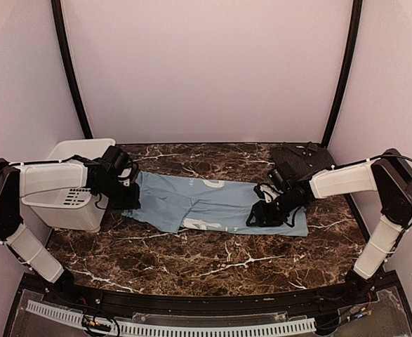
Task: Fold and stack the mixed laundry pile
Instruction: Adjust the rectangle-folded T-shirt at the center of the board.
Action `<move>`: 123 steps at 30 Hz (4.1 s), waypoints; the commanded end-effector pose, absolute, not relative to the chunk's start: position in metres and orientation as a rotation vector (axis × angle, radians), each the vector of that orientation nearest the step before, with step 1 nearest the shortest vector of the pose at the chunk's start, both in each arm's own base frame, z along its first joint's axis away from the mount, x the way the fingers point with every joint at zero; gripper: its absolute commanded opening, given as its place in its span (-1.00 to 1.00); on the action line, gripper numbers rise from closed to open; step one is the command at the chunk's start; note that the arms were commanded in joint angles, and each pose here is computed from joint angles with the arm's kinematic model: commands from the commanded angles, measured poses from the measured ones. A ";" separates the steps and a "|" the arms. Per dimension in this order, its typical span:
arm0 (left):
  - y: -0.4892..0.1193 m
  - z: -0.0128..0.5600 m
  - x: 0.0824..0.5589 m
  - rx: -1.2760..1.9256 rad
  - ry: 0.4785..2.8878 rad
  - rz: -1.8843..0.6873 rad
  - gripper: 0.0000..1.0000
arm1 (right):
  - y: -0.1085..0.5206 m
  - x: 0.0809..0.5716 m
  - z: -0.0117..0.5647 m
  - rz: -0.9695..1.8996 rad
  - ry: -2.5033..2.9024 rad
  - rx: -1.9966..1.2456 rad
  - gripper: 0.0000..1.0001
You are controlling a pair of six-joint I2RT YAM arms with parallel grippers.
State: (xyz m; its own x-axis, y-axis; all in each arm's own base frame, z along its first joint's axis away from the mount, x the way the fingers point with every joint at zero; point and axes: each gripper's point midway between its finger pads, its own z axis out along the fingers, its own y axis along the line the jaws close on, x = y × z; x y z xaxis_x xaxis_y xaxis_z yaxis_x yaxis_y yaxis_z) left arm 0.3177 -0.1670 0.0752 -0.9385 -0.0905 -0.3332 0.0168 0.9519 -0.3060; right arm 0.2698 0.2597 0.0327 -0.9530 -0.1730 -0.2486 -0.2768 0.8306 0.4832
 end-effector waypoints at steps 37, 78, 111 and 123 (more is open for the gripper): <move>-0.152 0.034 0.314 -0.102 2.858 -0.269 -0.52 | 0.501 0.250 0.063 1.228 2.624 -0.683 -0.19; -0.154 0.038 0.314 -0.120 2.781 -0.348 -0.62 | 0.516 0.261 0.062 1.152 2.571 -0.570 -1.00; -0.181 0.076 0.349 -0.093 2.693 -0.510 -0.06 | 0.487 0.344 0.086 1.275 2.466 -0.410 -1.00; -0.204 0.087 0.343 -0.030 2.607 -0.707 -0.02 | 0.471 0.368 0.056 1.219 2.518 -0.320 -1.00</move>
